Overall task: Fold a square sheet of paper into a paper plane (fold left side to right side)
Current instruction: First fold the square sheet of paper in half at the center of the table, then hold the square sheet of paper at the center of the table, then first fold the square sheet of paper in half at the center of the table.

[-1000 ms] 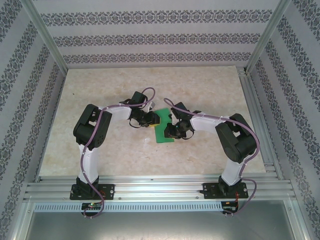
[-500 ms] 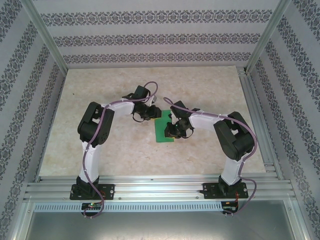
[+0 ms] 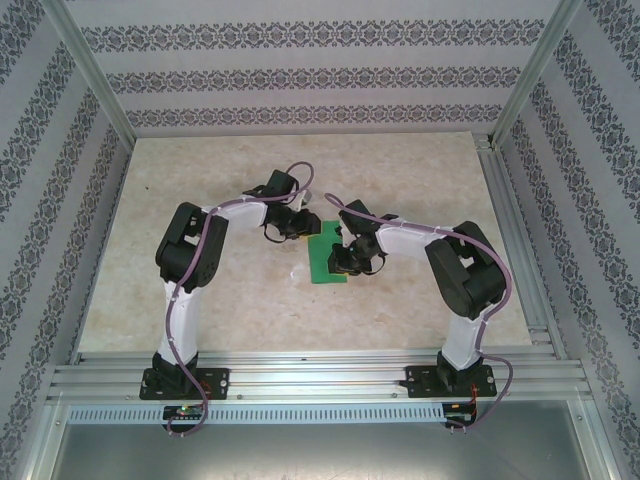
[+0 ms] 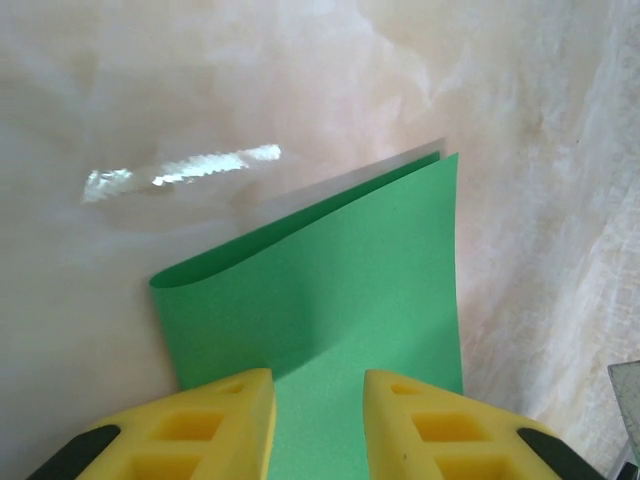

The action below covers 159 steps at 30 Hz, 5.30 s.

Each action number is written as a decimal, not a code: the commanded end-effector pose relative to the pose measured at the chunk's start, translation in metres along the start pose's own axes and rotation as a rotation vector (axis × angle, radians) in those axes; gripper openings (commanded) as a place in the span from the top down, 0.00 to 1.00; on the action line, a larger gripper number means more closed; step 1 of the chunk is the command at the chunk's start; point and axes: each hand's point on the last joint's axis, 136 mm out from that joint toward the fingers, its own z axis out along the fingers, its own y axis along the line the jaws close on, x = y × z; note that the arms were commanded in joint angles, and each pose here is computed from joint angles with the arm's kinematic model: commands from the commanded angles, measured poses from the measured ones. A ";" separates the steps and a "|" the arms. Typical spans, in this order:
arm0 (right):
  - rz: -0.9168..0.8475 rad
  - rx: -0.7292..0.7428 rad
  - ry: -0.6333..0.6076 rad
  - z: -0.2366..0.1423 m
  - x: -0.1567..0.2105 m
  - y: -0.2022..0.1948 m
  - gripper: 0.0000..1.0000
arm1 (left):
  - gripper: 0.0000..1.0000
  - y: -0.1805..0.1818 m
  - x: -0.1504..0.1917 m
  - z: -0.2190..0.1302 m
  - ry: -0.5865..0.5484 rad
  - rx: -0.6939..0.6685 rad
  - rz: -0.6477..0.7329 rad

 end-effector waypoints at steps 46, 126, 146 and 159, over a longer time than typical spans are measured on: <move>-0.047 -0.019 -0.019 -0.017 0.000 0.023 0.69 | 0.63 0.064 -0.143 -0.111 -0.419 -0.105 0.011; 0.226 -0.074 -0.147 0.038 -0.131 -0.005 0.85 | 0.70 -0.023 0.178 0.003 0.174 0.075 0.379; 0.223 -0.073 -0.145 0.036 -0.131 -0.004 0.85 | 0.67 -0.028 0.222 0.013 0.312 0.097 0.461; 0.136 -0.159 -0.218 0.000 -0.150 0.030 0.81 | 0.62 -0.054 0.218 -0.023 0.227 0.146 0.515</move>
